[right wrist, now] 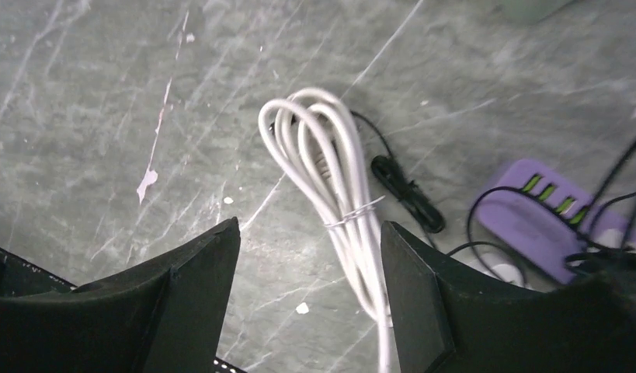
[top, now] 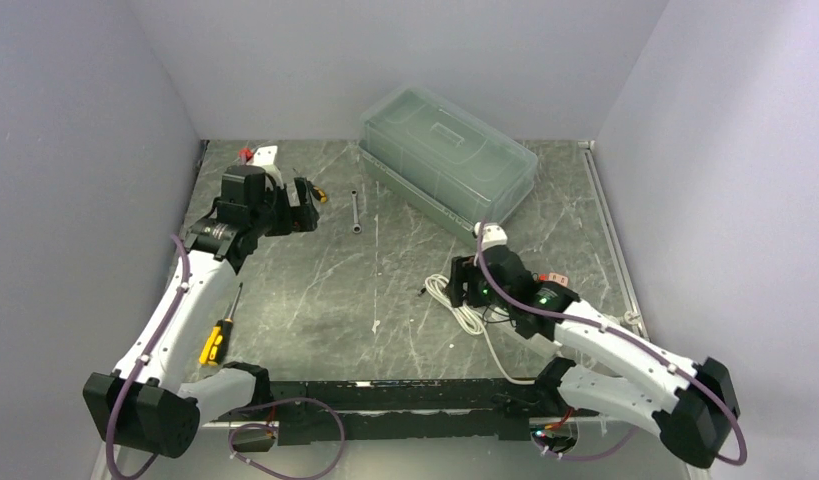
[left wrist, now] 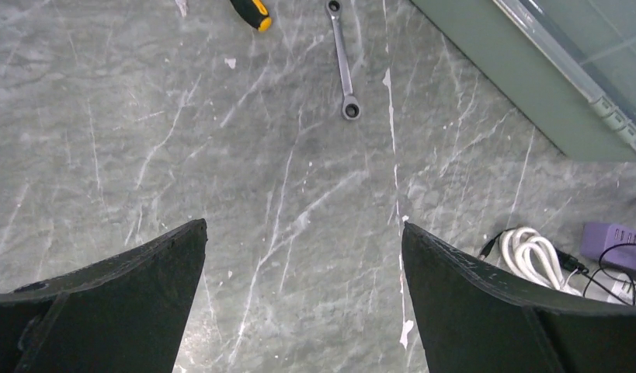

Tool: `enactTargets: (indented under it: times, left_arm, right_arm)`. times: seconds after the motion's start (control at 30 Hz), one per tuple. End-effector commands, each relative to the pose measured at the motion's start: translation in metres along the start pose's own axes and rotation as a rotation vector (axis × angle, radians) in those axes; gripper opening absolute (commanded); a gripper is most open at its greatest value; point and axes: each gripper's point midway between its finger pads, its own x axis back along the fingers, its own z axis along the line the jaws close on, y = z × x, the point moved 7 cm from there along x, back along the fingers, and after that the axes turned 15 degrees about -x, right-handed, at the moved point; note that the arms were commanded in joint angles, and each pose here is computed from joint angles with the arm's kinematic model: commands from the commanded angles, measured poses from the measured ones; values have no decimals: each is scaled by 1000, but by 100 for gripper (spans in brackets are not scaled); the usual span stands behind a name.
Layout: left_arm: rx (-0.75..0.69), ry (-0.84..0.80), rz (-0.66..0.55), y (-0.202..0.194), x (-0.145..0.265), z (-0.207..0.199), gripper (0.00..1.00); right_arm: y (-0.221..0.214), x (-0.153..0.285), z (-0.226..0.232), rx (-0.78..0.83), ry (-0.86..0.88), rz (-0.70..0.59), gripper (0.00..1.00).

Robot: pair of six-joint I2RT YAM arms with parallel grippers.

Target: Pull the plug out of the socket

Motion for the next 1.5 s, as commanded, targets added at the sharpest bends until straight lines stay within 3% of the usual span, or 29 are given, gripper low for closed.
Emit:
enactTargets:
  times: [0.0, 0.37, 0.7, 0.93, 1.03, 1.07, 1.27, 1.47]
  left_arm:
    - [-12, 22, -95, 8, 15, 1, 100]
    - [-9, 3, -59, -8, 10, -1, 100]
    - [-6, 3, -49, -9, 7, -1, 100]
    - [-9, -8, -43, -10, 6, -2, 100]
    - [-6, -9, -39, -10, 7, -2, 100]
    - [-5, 14, -41, -10, 7, 0, 100]
    - [7, 76, -73, -8, 15, 6, 100]
    - [33, 180, -104, -7, 23, 18, 100]
  right_arm:
    - [-15, -20, 7, -72, -48, 30, 70]
    - [-47, -40, 0, -35, -195, 168, 59]
    - [-59, -42, -10, 11, -304, 177, 58]
    - [-69, -48, 3, 50, -284, 222, 38]
    - [-74, -51, 19, 65, -237, 233, 5]
    - [-77, -52, 27, 66, -217, 236, 0]
    - [-90, -74, 91, 56, -99, 246, 0]
    - [-79, -109, 200, 68, 137, 160, 0]
